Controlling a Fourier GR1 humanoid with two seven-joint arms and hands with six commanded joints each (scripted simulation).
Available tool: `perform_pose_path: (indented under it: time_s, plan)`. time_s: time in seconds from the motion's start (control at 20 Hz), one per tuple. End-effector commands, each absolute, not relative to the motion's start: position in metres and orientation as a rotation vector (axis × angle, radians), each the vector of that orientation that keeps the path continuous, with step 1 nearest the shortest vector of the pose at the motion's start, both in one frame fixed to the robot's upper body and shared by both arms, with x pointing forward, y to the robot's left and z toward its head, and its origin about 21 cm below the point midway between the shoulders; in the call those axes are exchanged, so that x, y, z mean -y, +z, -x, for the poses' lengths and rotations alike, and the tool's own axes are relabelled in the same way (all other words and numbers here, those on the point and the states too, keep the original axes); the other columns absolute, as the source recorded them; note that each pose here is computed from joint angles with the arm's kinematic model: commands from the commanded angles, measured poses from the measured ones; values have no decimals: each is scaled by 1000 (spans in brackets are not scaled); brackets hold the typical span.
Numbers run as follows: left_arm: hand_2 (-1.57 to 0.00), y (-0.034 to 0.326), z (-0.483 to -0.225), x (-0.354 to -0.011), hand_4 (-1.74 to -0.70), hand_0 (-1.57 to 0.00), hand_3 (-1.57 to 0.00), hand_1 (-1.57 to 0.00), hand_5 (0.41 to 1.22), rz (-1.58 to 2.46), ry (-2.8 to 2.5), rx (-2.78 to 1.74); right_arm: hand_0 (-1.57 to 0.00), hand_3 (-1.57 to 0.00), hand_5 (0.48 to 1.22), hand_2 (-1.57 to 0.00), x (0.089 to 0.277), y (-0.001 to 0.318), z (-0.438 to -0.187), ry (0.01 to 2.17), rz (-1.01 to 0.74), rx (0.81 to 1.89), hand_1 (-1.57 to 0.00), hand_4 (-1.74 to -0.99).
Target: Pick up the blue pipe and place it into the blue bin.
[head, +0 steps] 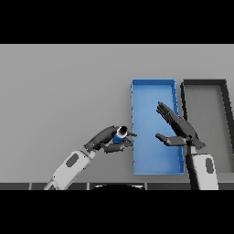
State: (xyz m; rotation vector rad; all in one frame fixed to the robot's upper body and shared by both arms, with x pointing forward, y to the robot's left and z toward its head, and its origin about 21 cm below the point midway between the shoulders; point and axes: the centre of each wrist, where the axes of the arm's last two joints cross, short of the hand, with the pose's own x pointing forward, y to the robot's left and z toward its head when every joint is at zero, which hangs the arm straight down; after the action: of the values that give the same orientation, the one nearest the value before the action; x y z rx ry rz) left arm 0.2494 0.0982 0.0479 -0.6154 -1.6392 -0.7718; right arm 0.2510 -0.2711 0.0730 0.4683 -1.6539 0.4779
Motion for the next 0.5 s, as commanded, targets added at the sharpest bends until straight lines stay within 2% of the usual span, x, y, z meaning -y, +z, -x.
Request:
perform_pose_path:
  time_s: [0.0, 0.1, 0.25, 0.45]
  plan:
    - [-1571, 50, -250, -98, -1731, -1571, -1444, -1571, 1221, 618, -773, 1650, 1, 1, 517, 1, 269, 85, -252, 531, -537, 1649, 1, -1313]
    - [-1571, 52, -252, -97, -1731, -1571, -1443, -1571, 1221, 617, -778, 1649, 1, 1, 507, 1, 263, 111, -259, 650, -614, 1655, 1, -1331]
    - [-1571, 52, -252, -97, -1730, -1571, -1442, -1571, 1221, 598, -791, 1654, 1, 1, 499, 1, 241, 137, -261, 804, -713, 1651, 1, -1340]
    - [-1571, 49, -253, -96, -1730, -1571, -1439, -1571, 1221, 596, -801, 1631, 1, 1, 485, 1, 214, 160, -270, 949, -752, 1632, 1, -1326]
